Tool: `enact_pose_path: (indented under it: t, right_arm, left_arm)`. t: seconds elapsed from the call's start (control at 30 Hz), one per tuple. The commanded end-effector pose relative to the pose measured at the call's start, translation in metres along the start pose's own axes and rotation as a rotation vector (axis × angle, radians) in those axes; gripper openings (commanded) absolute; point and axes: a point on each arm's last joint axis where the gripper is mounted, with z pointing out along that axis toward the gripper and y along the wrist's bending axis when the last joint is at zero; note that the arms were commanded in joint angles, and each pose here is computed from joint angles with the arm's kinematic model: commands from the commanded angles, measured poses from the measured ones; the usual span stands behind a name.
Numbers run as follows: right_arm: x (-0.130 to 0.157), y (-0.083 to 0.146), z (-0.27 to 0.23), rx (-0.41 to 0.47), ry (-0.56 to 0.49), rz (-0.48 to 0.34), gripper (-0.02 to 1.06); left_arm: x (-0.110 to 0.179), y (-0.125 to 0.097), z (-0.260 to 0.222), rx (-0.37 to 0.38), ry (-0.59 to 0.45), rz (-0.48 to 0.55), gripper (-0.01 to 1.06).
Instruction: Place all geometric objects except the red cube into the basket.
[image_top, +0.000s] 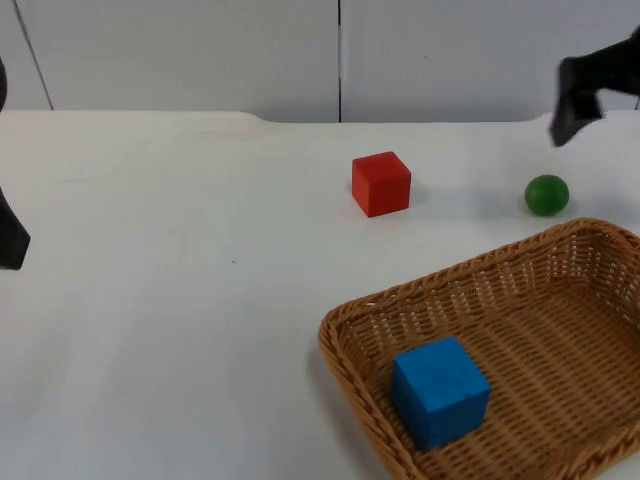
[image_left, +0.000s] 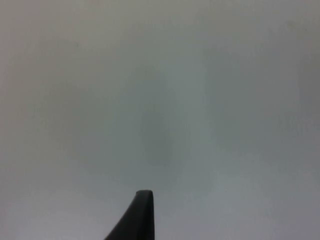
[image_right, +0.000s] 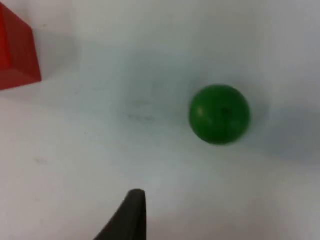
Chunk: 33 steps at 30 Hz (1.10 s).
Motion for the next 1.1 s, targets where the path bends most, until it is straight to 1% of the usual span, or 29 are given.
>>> enact_pose_path:
  t: [0.0, 0.1, 0.2, 0.37, 0.5, 0.7, 0.97, 1.0, 1.07]
  right_arm:
    - [-0.009, 0.005, 0.026, 0.01, -0.012, -0.002, 1.05]
    - [-0.008, 0.005, 0.04, 0.009, -0.005, -0.001, 1.05]
    - [-0.007, 0.006, 0.06, 0.004, -0.033, -0.002, 1.05]
    - [-0.004, 0.006, 0.079, 0.008, -0.06, -0.02, 1.04]
    - [-0.005, 0.004, 0.083, 0.034, -0.079, -0.052, 1.01]
    - [0.0, 0.005, 0.1, 0.026, -0.083, -0.053, 0.99]
    - [0.004, 0.004, 0.11, 0.023, -0.076, -0.047, 0.98]
    - [0.004, 0.004, 0.11, 0.022, -0.078, -0.047, 0.96]
    - [0.003, 0.004, 0.11, 0.021, -0.087, -0.047, 0.82]
  left_arm:
    - [0.0, 0.0, -0.001, 0.005, -0.017, -0.015, 1.05]
    - [0.0, 0.0, -0.001, 0.005, -0.017, -0.015, 1.05]
    - [0.0, -0.001, -0.001, 0.007, -0.02, -0.018, 1.05]
    - [0.0, -0.001, -0.001, 0.009, -0.021, -0.02, 1.05]
    - [0.0, -0.001, -0.001, 0.009, -0.021, -0.02, 1.05]
    - [-0.001, -0.001, -0.001, 0.008, -0.028, -0.02, 1.05]
    - [-0.001, -0.001, -0.001, 0.012, -0.029, -0.018, 1.05]
    - [-0.001, -0.001, -0.001, 0.012, -0.029, -0.018, 1.05]
    - [-0.001, -0.001, -0.001, 0.012, -0.029, -0.018, 1.05]
